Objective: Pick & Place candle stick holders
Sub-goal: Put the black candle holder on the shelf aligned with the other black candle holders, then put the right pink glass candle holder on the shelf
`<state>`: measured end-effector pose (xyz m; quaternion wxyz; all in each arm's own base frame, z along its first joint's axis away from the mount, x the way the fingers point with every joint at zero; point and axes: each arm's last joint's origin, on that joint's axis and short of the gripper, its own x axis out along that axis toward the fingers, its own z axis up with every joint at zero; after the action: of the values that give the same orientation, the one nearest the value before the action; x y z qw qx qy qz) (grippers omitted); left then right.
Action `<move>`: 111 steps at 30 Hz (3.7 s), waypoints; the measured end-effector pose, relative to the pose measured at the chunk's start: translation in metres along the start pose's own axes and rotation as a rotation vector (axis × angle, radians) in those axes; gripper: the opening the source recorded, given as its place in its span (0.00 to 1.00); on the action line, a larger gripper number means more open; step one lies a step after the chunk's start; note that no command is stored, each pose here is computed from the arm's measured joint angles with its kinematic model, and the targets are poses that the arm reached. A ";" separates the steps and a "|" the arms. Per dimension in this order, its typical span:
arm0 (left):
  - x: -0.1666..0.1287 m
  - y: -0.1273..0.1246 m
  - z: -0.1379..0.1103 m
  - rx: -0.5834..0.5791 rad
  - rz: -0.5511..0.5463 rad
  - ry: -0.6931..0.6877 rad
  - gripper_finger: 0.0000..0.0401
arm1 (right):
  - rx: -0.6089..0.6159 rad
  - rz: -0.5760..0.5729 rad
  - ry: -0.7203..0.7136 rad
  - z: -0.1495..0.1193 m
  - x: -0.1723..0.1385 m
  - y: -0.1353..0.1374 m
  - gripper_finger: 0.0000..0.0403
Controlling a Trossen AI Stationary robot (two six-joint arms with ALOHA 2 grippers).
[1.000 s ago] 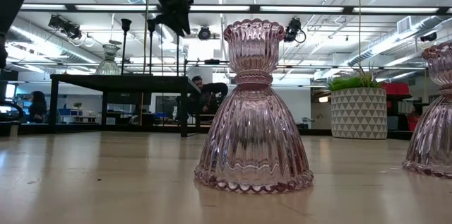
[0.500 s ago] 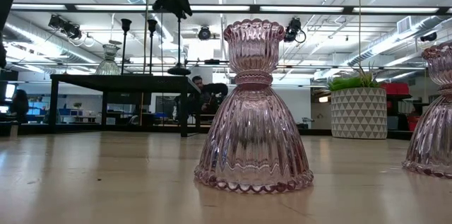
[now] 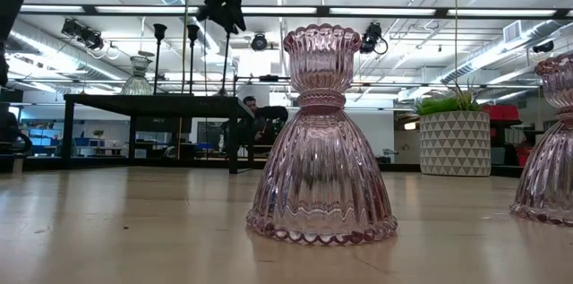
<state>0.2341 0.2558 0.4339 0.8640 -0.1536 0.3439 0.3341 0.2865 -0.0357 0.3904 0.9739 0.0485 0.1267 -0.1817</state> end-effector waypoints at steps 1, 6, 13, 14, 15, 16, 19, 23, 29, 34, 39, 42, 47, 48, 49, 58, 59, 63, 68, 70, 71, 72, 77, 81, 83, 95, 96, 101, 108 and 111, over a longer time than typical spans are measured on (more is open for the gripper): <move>0.003 0.000 0.000 0.000 0.004 0.008 0.37 | 0.000 0.000 0.000 0.000 0.000 0.000 0.55; 0.008 0.002 0.000 0.011 0.030 0.018 0.37 | 0.000 0.000 0.000 0.000 0.000 0.000 0.55; 0.009 0.003 0.000 0.008 0.036 0.022 0.37 | 0.000 0.000 0.000 0.000 0.000 0.000 0.55; 0.009 0.003 -0.001 0.008 0.035 0.024 0.37 | 0.000 0.000 0.000 0.000 0.000 0.000 0.55; 0.009 0.003 -0.001 0.007 0.035 0.027 0.37 | 0.000 0.000 0.000 0.000 0.000 0.000 0.55; 0.009 0.003 -0.001 0.007 0.035 0.028 0.37 | 0.000 0.000 0.000 0.000 0.000 0.000 0.55; 0.009 0.003 -0.001 0.007 0.035 0.027 0.37 | 0.000 0.000 0.000 0.000 0.000 0.000 0.55; 0.009 0.003 -0.001 0.007 0.034 0.030 0.37 | 0.002 0.000 0.000 0.000 0.000 0.000 0.55; 0.009 0.003 -0.002 0.008 0.031 0.039 0.37 | 0.005 0.000 0.000 0.000 0.000 0.000 0.55; 0.009 0.002 -0.004 0.018 0.027 0.057 0.38 | 0.005 0.000 0.000 0.000 0.000 0.000 0.55; 0.009 0.003 -0.004 0.008 0.059 0.059 0.46 | 0.005 0.000 0.000 0.000 0.000 0.000 0.55; 0.009 0.003 -0.004 0.007 0.083 0.060 0.50 | 0.005 0.000 0.000 0.000 0.000 0.000 0.55; 0.009 0.004 -0.002 0.029 0.087 0.041 0.53 | 0.004 0.000 0.000 0.000 0.000 0.000 0.55; 0.009 0.004 -0.001 0.031 0.088 0.032 0.53 | 0.004 0.000 0.000 0.000 0.000 0.000 0.55; 0.009 0.004 0.000 0.036 0.089 0.025 0.53 | 0.004 0.000 0.000 0.000 0.000 0.000 0.55; 0.008 0.004 0.001 0.046 0.097 0.011 0.55 | 0.001 0.000 0.000 0.000 0.000 0.000 0.55; 0.006 0.004 0.001 0.056 0.104 0.007 0.55 | 0.001 0.000 0.000 0.000 0.000 0.000 0.55; -0.015 0.003 0.002 0.083 0.137 -0.039 0.55 | 0.000 0.000 0.001 0.000 0.000 0.000 0.55; -0.058 -0.007 -0.002 0.039 0.015 -0.133 0.55 | -0.002 -0.001 0.010 -0.001 0.000 0.000 0.55; -0.076 -0.018 -0.010 0.040 -0.145 -0.120 0.55 | -0.001 -0.001 0.009 -0.001 0.000 0.000 0.55; -0.084 -0.026 -0.015 0.053 -0.216 -0.098 0.55 | 0.000 -0.001 0.009 -0.001 0.000 0.000 0.55; -0.090 -0.035 -0.020 0.070 -0.271 -0.074 0.55 | 0.003 -0.001 0.010 -0.001 0.000 0.000 0.55; -0.119 -0.079 -0.044 0.219 -0.418 0.009 0.55 | 0.002 -0.001 0.015 -0.001 0.000 0.000 0.55; -0.138 -0.113 -0.055 0.343 -0.494 -0.017 0.55 | 0.005 -0.002 0.014 -0.001 0.000 0.000 0.55; -0.144 -0.127 -0.060 0.384 -0.515 -0.021 0.55 | 0.010 -0.001 0.014 -0.001 0.000 0.000 0.55; -0.154 -0.165 -0.077 0.391 -0.594 0.054 0.55 | 0.076 0.127 0.040 -0.002 0.000 0.004 0.55; -0.155 -0.167 -0.078 0.390 -0.602 0.057 0.55 | 0.079 0.157 0.051 -0.003 -0.001 0.005 0.55; -0.158 -0.172 -0.082 0.420 -0.627 0.058 0.55 | 0.134 0.342 0.160 -0.011 -0.006 0.021 0.52; -0.158 -0.173 -0.081 0.420 -0.630 0.050 0.55 | 0.268 0.501 0.393 -0.030 -0.022 0.053 0.43; -0.158 -0.174 -0.080 0.419 -0.634 0.034 0.55 | 0.342 0.541 0.458 -0.034 -0.029 0.067 0.40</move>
<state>0.2280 0.0146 0.4934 0.9314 -0.0778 0.3543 -0.0302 0.2768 0.0410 0.3689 0.9111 0.2808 0.2914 0.0785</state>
